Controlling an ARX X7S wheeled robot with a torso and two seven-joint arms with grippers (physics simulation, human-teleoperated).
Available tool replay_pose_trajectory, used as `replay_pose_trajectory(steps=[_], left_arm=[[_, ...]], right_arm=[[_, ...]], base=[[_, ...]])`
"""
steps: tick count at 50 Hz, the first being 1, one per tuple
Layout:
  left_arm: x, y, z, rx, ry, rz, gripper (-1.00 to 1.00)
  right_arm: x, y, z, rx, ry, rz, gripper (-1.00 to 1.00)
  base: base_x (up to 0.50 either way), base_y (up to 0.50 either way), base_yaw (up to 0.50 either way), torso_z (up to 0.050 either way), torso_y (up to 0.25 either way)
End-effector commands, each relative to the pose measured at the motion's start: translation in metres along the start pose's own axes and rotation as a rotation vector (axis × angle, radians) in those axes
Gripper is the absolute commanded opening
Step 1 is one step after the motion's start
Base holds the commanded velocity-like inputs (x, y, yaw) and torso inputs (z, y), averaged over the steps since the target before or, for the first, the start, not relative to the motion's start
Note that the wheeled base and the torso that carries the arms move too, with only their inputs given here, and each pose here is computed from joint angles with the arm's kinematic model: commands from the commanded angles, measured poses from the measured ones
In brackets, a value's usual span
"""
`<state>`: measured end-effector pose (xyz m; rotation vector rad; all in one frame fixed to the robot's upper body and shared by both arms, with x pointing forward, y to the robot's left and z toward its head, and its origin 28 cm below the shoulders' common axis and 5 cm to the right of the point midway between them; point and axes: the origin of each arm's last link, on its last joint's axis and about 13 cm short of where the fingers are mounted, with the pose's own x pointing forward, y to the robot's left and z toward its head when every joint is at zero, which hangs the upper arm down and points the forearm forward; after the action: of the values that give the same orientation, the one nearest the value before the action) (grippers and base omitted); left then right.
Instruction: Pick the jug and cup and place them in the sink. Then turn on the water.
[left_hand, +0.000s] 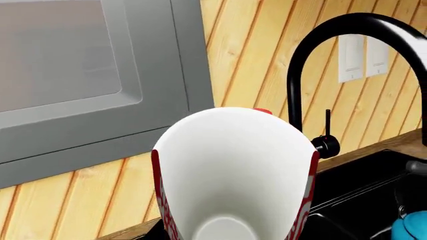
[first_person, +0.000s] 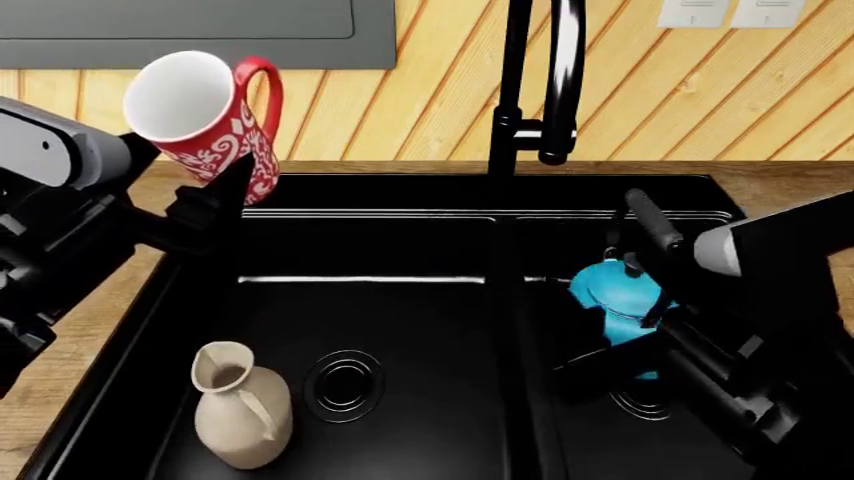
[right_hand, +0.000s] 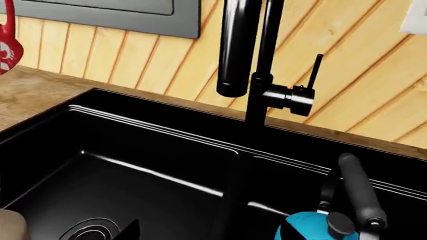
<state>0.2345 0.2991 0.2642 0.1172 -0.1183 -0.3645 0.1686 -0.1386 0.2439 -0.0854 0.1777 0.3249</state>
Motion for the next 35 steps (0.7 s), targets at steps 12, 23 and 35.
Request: replay_pose_trajectory(steps=[12,23,35], left_arm=[[0.019,-0.020,-0.006,-0.015,0.089,-0.093,-1.00],[0.033,-0.031,-0.002,-0.004,0.136,-0.169,-1.00],[0.040,-0.039,-0.002,-0.001,0.148,-0.214,-1.00]], right_arm=[[-0.032,-0.015,0.017,-0.022,-0.068,-0.142,1.00],[-0.044,-0.019,0.021,-0.027,-0.077,-0.183,1.00],[-0.047,-0.023,0.022,-0.030,-0.082,-0.211,1.00]], base=[[0.00,0.00,0.00,0.000,0.001],[0.00,0.00,0.00,0.000,0.000],[0.00,0.00,0.00,0.000,0.001]])
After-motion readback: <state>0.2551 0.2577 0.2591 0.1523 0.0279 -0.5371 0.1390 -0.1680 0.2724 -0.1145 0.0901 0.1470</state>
